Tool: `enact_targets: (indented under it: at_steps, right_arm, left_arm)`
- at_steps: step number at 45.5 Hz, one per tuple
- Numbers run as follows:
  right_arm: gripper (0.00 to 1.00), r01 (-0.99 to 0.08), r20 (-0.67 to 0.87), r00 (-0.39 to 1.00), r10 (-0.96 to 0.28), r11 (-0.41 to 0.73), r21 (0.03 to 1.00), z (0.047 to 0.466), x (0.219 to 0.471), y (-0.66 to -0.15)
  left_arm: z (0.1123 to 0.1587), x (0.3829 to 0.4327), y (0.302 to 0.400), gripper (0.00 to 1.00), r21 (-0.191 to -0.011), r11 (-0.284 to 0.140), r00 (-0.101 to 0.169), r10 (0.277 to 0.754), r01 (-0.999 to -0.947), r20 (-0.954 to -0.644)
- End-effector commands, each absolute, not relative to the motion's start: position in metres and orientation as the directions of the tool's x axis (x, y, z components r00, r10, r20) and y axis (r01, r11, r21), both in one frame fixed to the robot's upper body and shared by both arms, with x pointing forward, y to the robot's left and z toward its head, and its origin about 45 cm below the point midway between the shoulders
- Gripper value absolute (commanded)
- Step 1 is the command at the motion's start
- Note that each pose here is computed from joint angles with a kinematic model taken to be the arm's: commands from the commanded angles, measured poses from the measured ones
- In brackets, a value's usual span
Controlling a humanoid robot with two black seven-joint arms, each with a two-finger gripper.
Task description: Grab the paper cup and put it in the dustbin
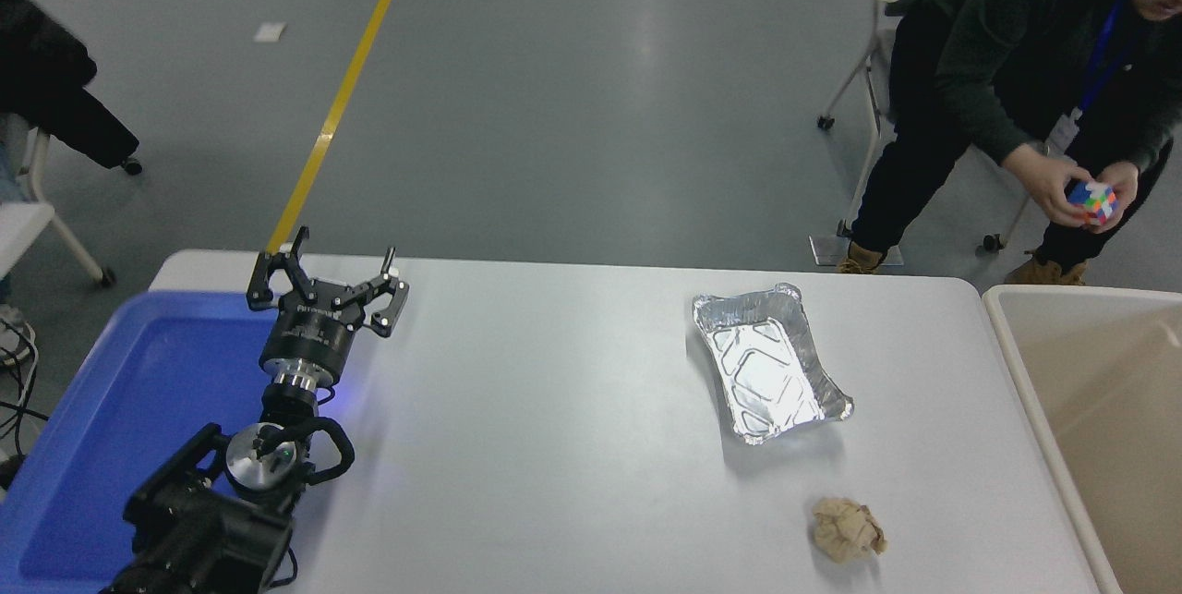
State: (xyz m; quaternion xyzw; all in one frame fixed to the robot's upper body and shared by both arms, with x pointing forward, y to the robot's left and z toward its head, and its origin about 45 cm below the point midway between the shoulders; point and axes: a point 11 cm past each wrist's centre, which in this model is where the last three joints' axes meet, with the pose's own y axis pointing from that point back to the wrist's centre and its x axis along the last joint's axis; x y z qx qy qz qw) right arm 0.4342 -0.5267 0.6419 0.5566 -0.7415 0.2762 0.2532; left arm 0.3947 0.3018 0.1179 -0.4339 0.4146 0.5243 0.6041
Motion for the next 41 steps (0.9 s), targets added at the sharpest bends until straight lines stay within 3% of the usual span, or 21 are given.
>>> enact_targets:
  at_steps: [1, 41]
  right_arm:
    - [0.00, -0.692, 0.661, -0.187, -0.727, 0.575, 0.436, 0.265, 0.354, -0.654]
    - [0.00, -0.638, 0.615, -0.240, -0.751, 0.599, 0.483, 0.191, 0.345, -0.625]
  left_arm:
    - [0.1179, 0.3947, 0.3017, 0.99, -0.089, 0.074, 0.106, 0.274, -0.9932, -0.956]
    - [0.1180, 0.3948, 0.3020, 0.99, -0.090, 0.073, 0.106, 0.273, -0.9933, -0.956]
